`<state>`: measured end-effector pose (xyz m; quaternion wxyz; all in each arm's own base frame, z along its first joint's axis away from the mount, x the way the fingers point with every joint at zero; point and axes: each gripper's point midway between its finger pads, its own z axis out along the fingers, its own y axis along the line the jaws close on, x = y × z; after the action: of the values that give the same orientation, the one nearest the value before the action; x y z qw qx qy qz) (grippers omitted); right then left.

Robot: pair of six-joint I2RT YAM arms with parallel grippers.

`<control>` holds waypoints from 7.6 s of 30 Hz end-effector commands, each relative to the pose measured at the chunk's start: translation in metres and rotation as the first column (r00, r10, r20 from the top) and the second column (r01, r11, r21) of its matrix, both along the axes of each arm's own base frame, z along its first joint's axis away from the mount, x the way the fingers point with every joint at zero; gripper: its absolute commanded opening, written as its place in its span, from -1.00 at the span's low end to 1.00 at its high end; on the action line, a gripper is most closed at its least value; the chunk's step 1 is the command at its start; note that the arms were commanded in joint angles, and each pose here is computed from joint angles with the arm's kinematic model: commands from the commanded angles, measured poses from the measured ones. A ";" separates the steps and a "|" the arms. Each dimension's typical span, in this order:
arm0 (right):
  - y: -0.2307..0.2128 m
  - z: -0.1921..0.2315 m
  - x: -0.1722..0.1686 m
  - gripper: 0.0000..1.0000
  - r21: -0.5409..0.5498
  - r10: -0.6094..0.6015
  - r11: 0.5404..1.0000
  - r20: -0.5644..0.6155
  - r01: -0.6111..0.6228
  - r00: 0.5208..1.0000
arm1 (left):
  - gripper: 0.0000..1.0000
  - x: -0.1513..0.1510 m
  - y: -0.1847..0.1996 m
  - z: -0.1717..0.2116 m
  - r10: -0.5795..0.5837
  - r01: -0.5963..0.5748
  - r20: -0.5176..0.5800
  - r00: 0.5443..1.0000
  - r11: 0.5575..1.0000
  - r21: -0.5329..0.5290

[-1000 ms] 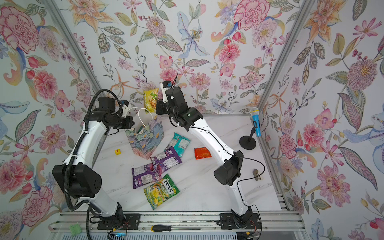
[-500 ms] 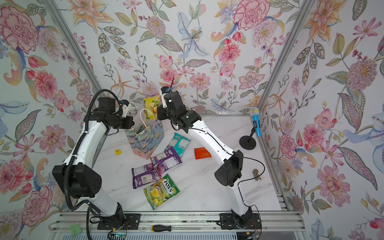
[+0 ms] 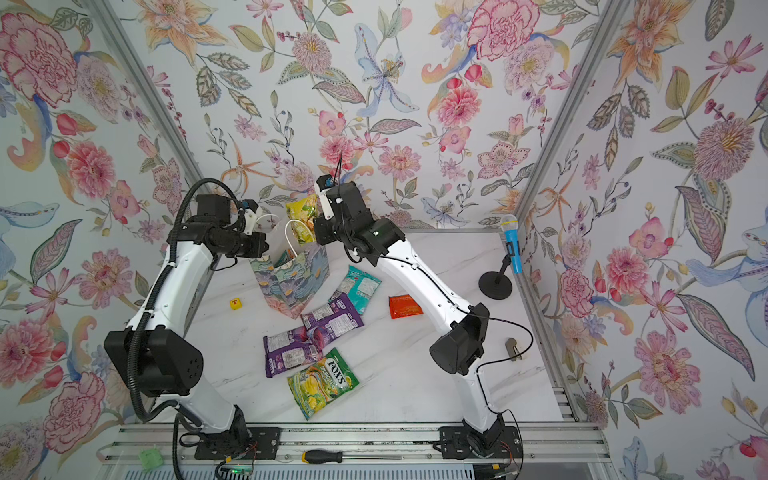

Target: Place the snacks into the paper bag

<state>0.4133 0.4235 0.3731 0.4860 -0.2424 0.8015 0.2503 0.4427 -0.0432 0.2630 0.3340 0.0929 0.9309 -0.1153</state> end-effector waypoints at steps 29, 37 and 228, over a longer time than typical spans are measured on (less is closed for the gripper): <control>0.003 -0.008 -0.004 -1.00 -0.068 0.060 0.996 -0.015 -0.061 0.998 | -0.93 -0.005 -0.008 0.013 -0.020 0.020 0.030 0.999 1.000 -0.019; -0.002 -0.013 -0.002 -1.00 -0.074 0.063 0.995 -0.039 -0.066 0.997 | -0.93 -0.005 -0.007 0.012 -0.018 0.019 0.030 0.999 1.000 -0.016; -0.135 -0.192 -0.077 -0.03 0.219 -0.005 0.962 -0.579 0.161 0.815 | -0.92 -0.004 -0.007 0.011 -0.013 0.013 0.031 0.999 1.000 -0.014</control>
<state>0.3483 0.2788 0.1829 0.2772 -0.0491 0.8941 0.3484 0.4434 -0.0432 0.2613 0.3343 0.0930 0.9308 -0.1152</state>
